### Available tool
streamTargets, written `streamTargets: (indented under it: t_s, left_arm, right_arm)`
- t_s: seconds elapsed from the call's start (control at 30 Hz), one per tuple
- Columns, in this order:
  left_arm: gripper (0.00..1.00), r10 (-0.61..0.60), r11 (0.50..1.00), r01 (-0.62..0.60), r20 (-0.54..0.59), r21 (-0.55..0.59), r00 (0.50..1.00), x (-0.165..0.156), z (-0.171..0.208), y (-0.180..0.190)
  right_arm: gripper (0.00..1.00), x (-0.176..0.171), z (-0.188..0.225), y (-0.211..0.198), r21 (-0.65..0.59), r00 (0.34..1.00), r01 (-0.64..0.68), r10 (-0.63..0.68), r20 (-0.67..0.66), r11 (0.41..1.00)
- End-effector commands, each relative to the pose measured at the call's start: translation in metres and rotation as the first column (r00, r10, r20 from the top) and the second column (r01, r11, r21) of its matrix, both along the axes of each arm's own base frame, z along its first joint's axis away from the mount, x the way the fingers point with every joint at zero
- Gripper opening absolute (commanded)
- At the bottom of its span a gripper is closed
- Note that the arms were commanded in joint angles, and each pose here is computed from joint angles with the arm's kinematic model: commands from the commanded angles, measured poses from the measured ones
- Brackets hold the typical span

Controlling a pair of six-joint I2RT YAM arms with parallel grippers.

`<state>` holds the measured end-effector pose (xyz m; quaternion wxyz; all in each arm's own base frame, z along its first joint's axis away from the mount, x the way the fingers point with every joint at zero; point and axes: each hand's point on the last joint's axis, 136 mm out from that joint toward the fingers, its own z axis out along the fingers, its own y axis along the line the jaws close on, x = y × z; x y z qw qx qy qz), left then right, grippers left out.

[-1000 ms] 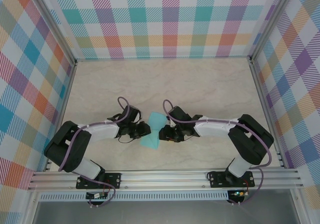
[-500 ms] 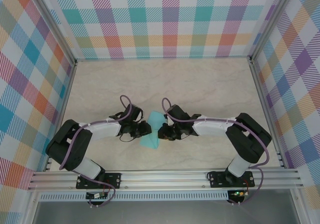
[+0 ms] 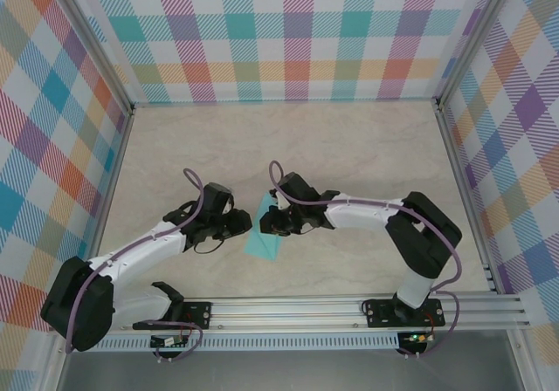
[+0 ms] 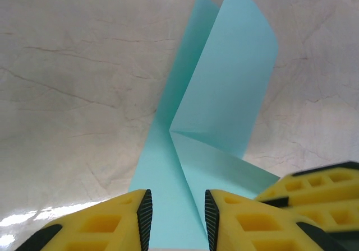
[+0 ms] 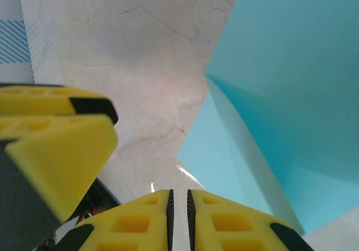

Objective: Fold a paper plane with a square sheet of paper (pick it up from the middle)
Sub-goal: Turn over the paper at the center of the table.

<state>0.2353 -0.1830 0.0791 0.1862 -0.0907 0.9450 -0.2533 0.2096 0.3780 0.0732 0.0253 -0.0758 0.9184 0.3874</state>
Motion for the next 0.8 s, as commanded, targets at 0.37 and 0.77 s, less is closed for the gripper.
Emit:
streamTargets:
  t_s: [0.37,0.77]
  left_arm:
    - [0.33,-0.006,1.0,0.006,-0.021,0.002,1.0,-0.01,-0.003,0.001]
    - [0.33,-0.063,0.995,0.06,-0.03,-0.079,0.998,-0.004,0.0,-0.021]
  right_arm:
    - [0.16,-0.006,-0.062,-0.028,-0.166,0.998,0.014,-0.025,-0.065,0.986]
    - [0.16,-0.01,-0.074,-0.037,-0.214,0.996,0.014,-0.032,-0.083,0.977]
